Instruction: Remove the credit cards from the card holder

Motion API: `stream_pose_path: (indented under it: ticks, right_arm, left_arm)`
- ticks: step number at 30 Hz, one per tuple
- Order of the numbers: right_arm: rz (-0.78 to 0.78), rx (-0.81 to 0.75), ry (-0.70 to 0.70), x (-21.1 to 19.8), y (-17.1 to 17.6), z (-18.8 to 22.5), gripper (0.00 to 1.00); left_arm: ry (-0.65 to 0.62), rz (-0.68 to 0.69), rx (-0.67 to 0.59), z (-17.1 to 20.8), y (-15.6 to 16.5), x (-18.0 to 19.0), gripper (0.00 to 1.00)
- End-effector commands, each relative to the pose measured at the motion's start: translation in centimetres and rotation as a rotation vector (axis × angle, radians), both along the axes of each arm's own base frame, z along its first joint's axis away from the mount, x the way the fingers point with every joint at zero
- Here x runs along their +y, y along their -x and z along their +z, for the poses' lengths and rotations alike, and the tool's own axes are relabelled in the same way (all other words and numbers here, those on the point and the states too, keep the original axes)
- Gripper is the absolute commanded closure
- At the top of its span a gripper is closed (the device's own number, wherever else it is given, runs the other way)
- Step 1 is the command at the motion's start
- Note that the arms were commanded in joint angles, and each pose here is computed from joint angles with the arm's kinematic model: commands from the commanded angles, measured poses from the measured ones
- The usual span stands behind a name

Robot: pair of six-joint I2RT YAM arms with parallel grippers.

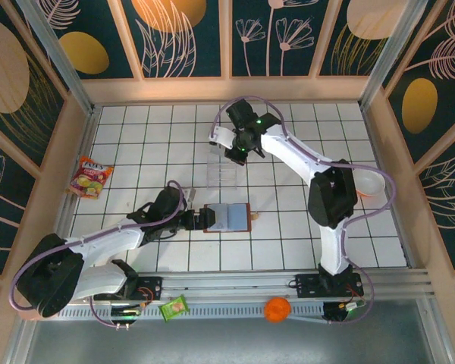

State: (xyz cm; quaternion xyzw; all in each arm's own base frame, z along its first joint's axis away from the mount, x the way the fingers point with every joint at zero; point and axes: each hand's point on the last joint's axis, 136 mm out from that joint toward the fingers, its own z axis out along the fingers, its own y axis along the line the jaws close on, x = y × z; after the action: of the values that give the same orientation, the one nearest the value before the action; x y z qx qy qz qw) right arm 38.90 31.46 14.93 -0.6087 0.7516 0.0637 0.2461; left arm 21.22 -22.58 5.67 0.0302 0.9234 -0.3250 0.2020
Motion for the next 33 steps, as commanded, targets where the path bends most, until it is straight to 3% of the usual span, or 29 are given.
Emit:
stream_pose_path:
  ticks: [1, 15, 31, 33]
  right_arm:
    - [0.058, -0.044, 0.055, -0.5, -1.3, -0.5, 1.00]
    - [0.096, -0.134, 0.098, 0.0, -3.7, -3.3, 1.00]
    - [0.142, -0.047, 0.091, 0.7, -2.1, -5.3, 1.00]
    - [0.122, -0.058, 0.099, 0.7, -2.4, -5.7, 0.91]
  left_arm:
    - [-0.017, -0.009, 0.032, -0.2, -0.1, -0.1, 0.01]
    - [-0.042, -0.002, 0.092, -1.7, -0.6, -0.3, 0.01]
    - [-0.057, 0.003, 0.106, -2.6, -0.4, 0.0, 0.01]
    - [-0.057, 0.004, 0.106, -2.7, -0.4, 0.1, 0.01]
